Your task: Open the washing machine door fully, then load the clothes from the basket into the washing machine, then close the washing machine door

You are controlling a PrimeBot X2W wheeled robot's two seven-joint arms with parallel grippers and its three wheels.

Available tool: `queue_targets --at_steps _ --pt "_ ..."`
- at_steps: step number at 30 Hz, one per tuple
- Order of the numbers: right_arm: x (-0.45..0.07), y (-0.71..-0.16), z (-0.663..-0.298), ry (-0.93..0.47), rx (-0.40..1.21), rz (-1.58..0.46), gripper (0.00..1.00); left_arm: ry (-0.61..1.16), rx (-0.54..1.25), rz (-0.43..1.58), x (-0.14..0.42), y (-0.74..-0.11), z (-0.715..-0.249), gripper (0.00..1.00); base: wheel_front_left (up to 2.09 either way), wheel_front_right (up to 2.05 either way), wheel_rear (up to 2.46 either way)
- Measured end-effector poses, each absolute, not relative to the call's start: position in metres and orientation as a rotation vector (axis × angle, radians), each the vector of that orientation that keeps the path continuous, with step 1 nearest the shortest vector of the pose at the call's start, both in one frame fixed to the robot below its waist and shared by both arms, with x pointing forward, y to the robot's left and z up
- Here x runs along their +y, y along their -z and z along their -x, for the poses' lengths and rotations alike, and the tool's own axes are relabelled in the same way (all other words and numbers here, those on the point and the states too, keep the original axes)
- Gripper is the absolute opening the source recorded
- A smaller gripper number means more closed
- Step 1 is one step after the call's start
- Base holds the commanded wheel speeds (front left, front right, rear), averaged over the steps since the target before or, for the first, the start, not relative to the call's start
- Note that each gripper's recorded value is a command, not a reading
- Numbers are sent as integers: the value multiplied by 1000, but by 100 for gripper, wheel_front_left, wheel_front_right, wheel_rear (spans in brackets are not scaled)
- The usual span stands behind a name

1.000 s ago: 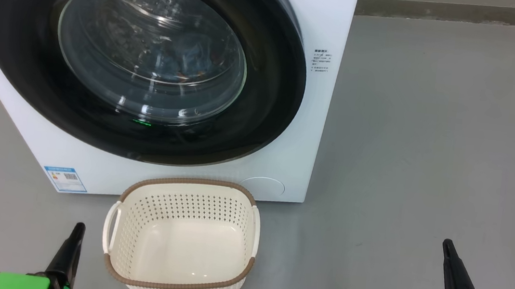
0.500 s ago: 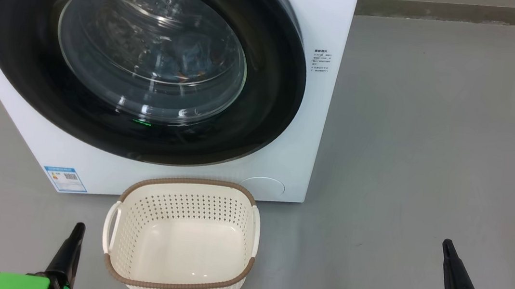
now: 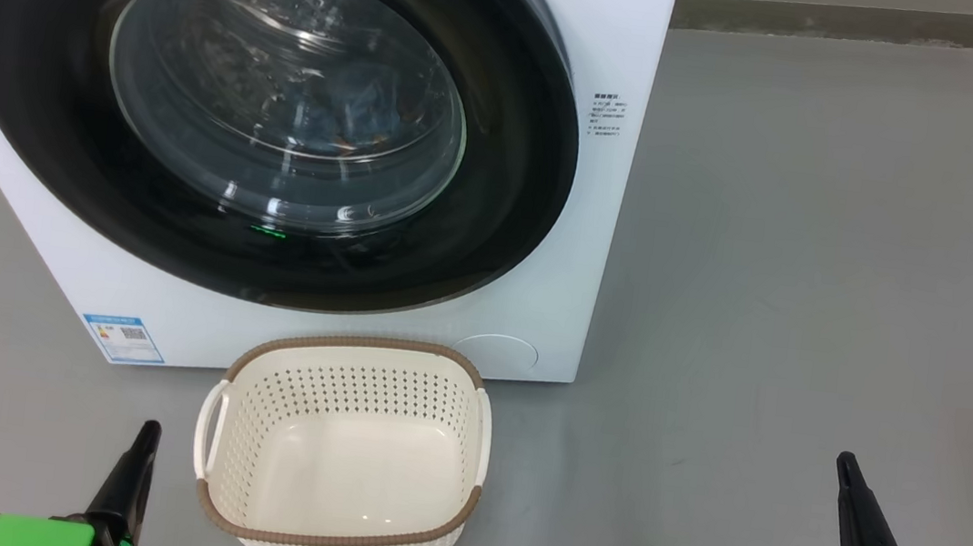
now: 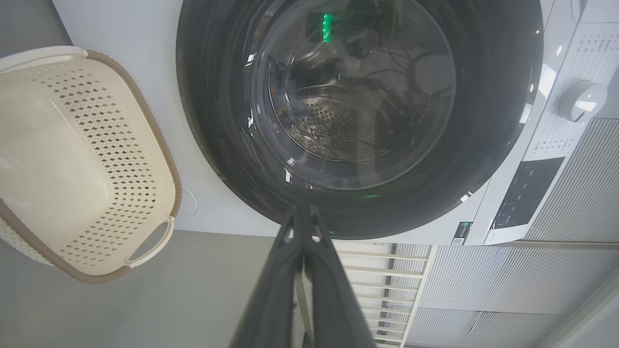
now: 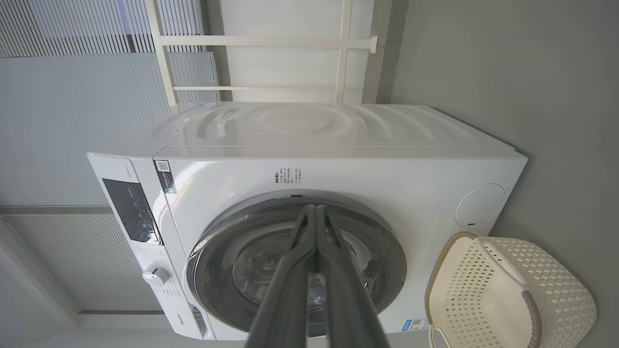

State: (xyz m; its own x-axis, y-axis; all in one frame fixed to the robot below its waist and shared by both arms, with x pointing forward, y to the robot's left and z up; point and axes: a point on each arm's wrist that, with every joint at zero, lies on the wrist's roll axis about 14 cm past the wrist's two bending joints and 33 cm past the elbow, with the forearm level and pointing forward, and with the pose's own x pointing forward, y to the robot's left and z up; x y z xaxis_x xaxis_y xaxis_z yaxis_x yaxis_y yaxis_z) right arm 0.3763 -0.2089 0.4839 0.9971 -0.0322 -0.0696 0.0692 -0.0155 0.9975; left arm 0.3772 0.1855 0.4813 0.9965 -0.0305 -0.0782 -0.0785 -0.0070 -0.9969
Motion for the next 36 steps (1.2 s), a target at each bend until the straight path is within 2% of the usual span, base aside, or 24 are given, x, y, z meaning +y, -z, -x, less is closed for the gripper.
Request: queue_targets --at_steps 36 --pt "-209 -484 -376 81 29 -1580 0 -38 85 1578 186 -481 -377 0 0 0 0"
